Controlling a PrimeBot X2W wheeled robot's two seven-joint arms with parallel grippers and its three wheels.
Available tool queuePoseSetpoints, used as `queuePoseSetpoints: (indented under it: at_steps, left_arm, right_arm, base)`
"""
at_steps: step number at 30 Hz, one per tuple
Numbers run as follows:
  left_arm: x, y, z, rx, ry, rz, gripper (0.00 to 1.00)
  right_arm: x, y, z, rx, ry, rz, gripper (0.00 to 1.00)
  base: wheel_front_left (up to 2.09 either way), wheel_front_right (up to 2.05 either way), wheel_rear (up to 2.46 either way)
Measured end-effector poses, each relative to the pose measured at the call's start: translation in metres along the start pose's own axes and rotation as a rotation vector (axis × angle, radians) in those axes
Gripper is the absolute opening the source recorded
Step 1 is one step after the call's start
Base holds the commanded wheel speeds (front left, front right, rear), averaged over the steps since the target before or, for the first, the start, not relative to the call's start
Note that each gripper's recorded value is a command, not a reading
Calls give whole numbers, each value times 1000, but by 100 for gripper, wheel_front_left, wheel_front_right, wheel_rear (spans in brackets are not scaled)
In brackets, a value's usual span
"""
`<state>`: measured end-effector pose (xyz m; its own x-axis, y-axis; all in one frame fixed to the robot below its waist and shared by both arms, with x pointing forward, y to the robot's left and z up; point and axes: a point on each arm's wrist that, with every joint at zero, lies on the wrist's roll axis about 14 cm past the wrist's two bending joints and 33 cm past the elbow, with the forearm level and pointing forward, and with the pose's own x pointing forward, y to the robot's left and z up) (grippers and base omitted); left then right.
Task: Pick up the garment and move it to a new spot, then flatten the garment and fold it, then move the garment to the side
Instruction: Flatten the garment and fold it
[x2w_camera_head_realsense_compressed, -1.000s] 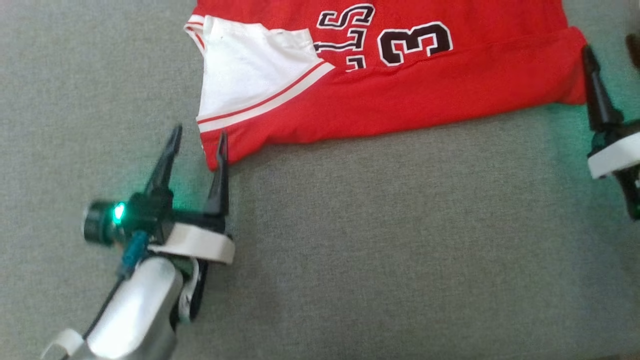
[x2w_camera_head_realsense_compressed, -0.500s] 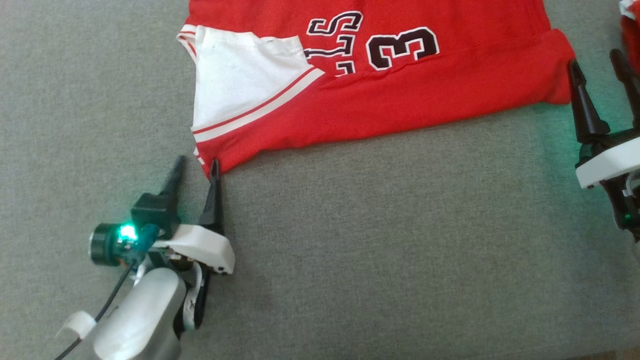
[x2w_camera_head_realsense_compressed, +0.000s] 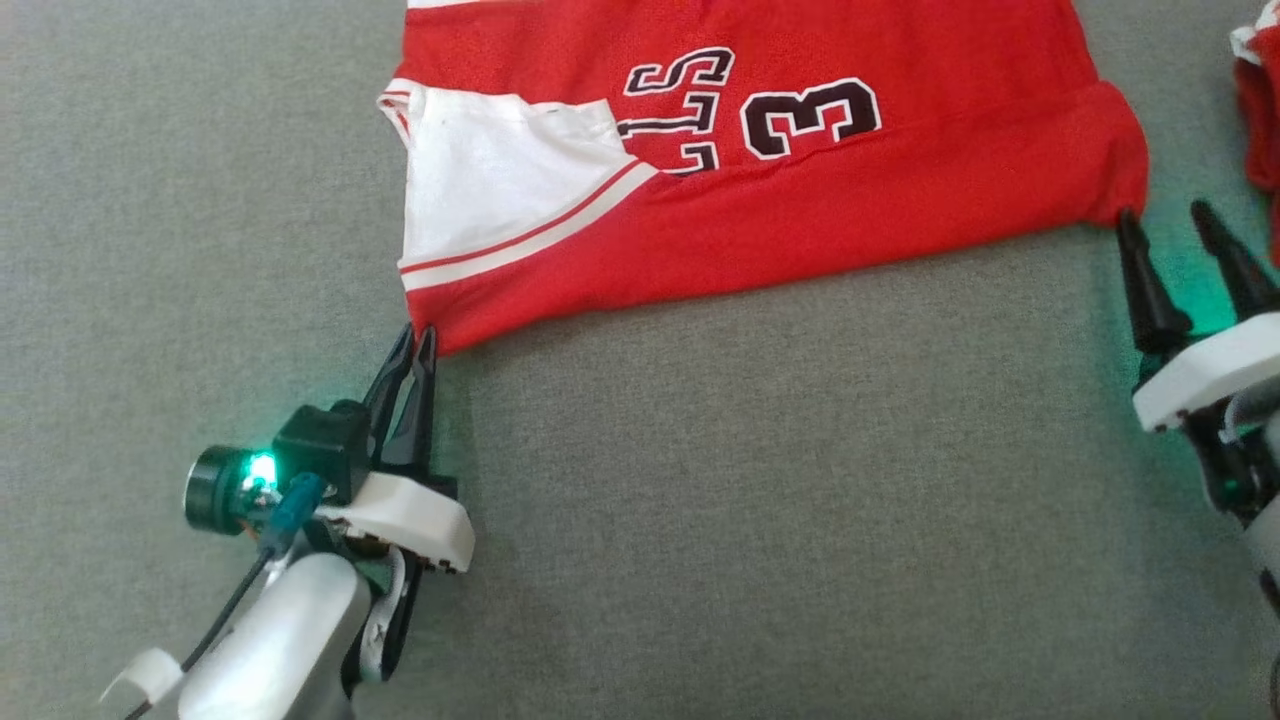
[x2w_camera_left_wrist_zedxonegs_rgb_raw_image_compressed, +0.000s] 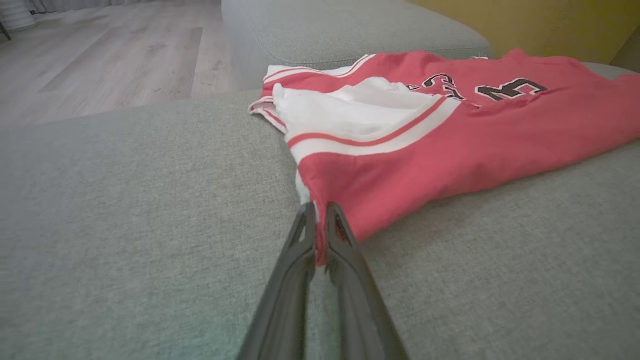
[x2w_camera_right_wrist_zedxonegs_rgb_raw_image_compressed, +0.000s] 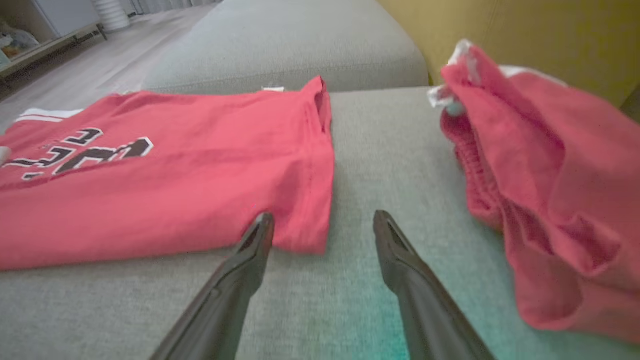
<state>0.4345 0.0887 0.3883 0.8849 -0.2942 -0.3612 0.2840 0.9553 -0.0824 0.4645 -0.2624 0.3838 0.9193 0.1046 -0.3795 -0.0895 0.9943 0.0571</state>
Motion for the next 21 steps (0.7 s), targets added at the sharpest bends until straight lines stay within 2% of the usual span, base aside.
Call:
queuePoseSetpoints:
  at_steps: [3,8,9,11,12,21]
  left_arm:
    - [-3,5,6,19,-18,11,0]
    - [-5,10,14,39,-40,18,0]
    - [-6,10,15,41,-44,19,0]
    - [-7,12,17,47,-50,21,0]
    - [-8,13,19,50,-53,22,0]
    - [-20,12,30,67,-79,19,0]
  right_arm:
    - [0,2,-16,32,62,-8,100]
    - [10,10,-10,59,75,10,100]
    - [11,14,-9,57,80,20,95]
    - [12,20,-11,54,92,40,40]
    - [11,23,-14,53,106,49,0]
    - [-6,19,-15,31,125,65,0]
  base:
    - [0,0,0]
    - [0,0,0]
    - [0,0,0]
    - [0,0,0]
    - [0,0,0]
    - [0,0,0]
